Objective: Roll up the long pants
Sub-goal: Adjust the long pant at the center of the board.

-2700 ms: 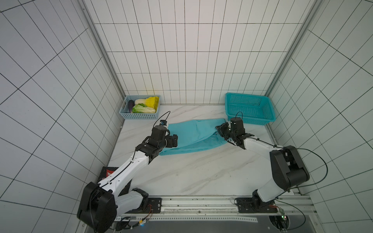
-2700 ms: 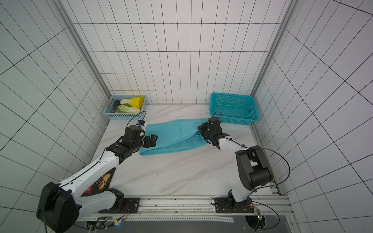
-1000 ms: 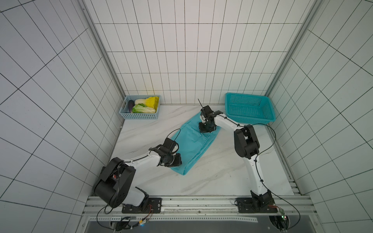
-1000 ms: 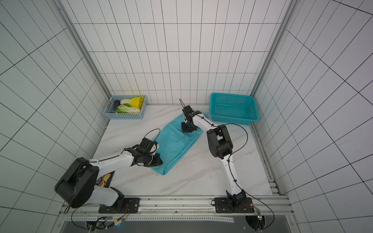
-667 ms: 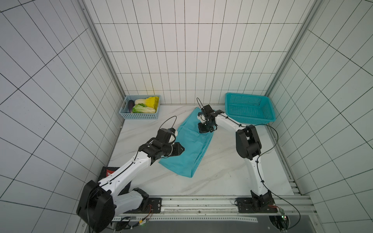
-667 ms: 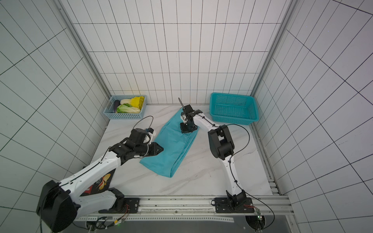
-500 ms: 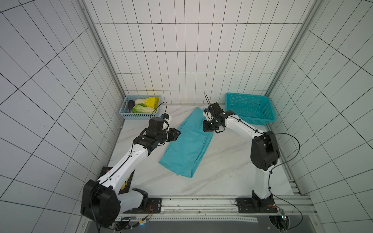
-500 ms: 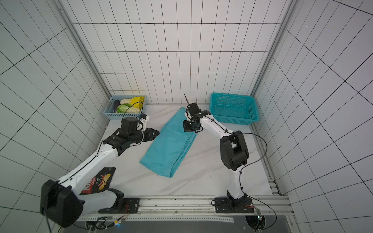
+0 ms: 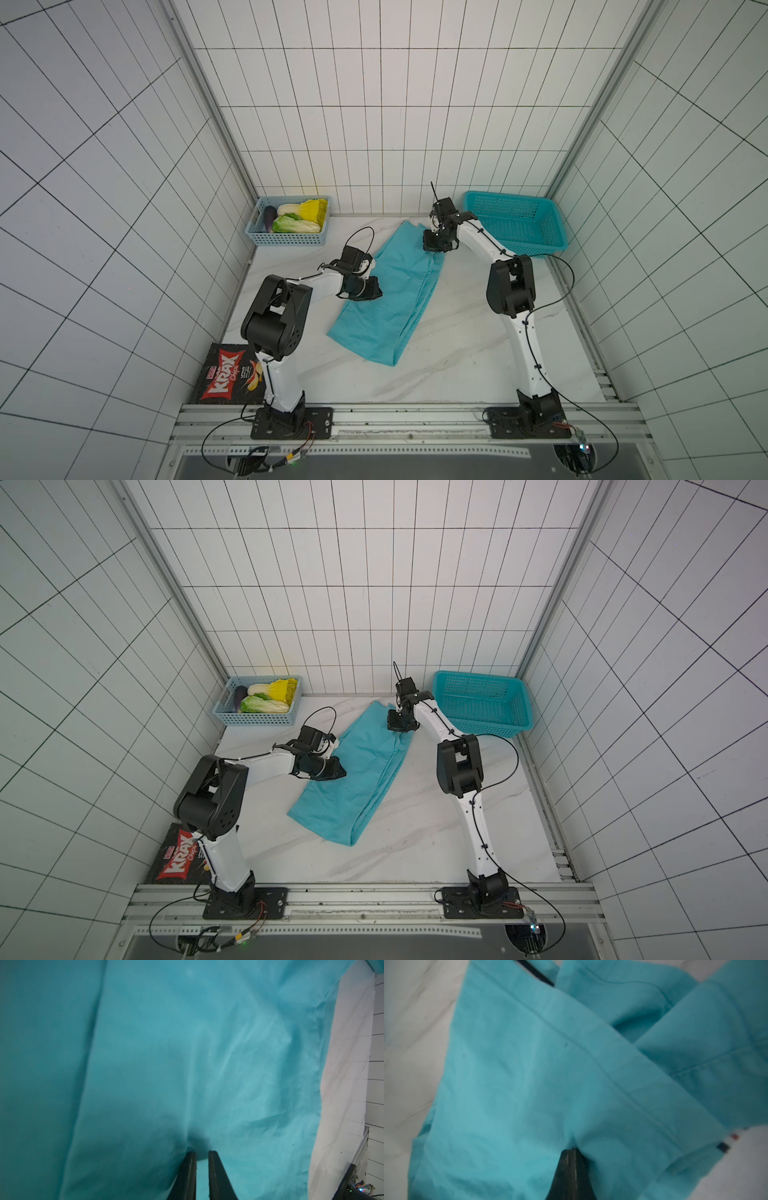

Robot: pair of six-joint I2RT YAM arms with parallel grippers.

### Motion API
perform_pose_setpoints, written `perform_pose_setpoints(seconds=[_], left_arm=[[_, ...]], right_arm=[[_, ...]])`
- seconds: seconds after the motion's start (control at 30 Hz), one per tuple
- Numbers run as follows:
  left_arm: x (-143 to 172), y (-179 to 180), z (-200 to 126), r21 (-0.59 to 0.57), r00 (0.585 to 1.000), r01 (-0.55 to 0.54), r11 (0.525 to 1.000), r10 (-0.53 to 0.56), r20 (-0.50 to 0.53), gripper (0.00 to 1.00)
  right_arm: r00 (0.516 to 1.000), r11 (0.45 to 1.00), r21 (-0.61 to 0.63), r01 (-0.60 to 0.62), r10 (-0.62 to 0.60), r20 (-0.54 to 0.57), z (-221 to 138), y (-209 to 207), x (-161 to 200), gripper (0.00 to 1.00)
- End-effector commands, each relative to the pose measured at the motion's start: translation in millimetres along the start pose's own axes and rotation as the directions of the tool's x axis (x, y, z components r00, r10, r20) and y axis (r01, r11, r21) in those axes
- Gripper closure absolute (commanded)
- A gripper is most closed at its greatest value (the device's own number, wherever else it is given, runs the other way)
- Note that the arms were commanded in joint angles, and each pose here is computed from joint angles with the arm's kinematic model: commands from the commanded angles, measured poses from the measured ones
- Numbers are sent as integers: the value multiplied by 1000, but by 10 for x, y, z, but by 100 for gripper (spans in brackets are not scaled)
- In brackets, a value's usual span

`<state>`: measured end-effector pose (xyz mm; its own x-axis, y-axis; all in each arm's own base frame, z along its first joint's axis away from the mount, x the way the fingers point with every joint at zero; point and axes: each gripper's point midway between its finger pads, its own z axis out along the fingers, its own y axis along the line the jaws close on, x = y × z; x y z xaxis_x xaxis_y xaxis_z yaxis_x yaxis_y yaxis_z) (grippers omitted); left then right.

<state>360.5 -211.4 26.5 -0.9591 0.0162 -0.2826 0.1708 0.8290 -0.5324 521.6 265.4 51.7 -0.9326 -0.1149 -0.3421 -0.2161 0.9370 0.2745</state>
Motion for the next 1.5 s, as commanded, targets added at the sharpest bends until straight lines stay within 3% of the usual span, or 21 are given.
perform_pose_setpoints(seconds=[0.0, 0.27, 0.43, 0.63, 0.73, 0.9, 1.0, 1.1, 1.2, 1.3, 1.4, 1.47], left_arm=[[80, 169, -70, -36, 998, 58, 998, -57, 24, 84], [415, 101, -35, 16, 993, 114, 993, -114, -13, 84], [626, -418, 182, 91, 995, 81, 993, -75, -72, 85], [753, -916, 348, 217, 991, 112, 970, -92, -101, 86], [570, -945, 223, 223, 993, 116, 968, -107, -50, 86], [-122, -1325, -387, 373, 983, 98, 923, -149, 110, 83], [-307, -1454, -947, 310, 965, -9, 951, -73, 253, 76], [-73, -1220, -1263, 247, 952, -20, 969, -58, 301, 73], [464, -845, -1172, 219, 970, 36, 975, -87, 227, 75], [1002, -586, -930, 218, 988, 92, 972, -117, 103, 77], [1329, -356, -694, 189, 989, 141, 972, -148, 22, 79], [1413, -291, -594, 187, 989, 145, 971, -147, -3, 79]], right_arm=[[994, 983, 182, 10, 9, -105, 8, -585, 213, 100], [993, 983, 150, 109, -101, -56, 69, -499, -18, 100], [986, 983, 65, 169, -169, -16, 287, -142, -135, 100], [987, 987, -31, 156, -155, 29, 376, 84, -208, 100], [983, 983, -60, 172, -167, 76, 8, 239, -333, 100], [966, 977, -92, 192, -172, 193, -1111, 514, -422, 97], [969, 985, -109, 131, -104, 224, -1690, 514, -72, 91], [969, 955, -282, 91, -20, 245, -1943, 722, 644, 96], [990, 865, -496, 77, -7, 142, -1808, 1026, 1612, 100], [996, 825, -561, 68, -90, -11, -1554, 1227, 2450, 100], [974, 821, -567, 59, -171, -147, -1221, 1371, 3015, 100], [961, 853, -521, 26, -165, -221, -970, 1294, 3218, 100]])
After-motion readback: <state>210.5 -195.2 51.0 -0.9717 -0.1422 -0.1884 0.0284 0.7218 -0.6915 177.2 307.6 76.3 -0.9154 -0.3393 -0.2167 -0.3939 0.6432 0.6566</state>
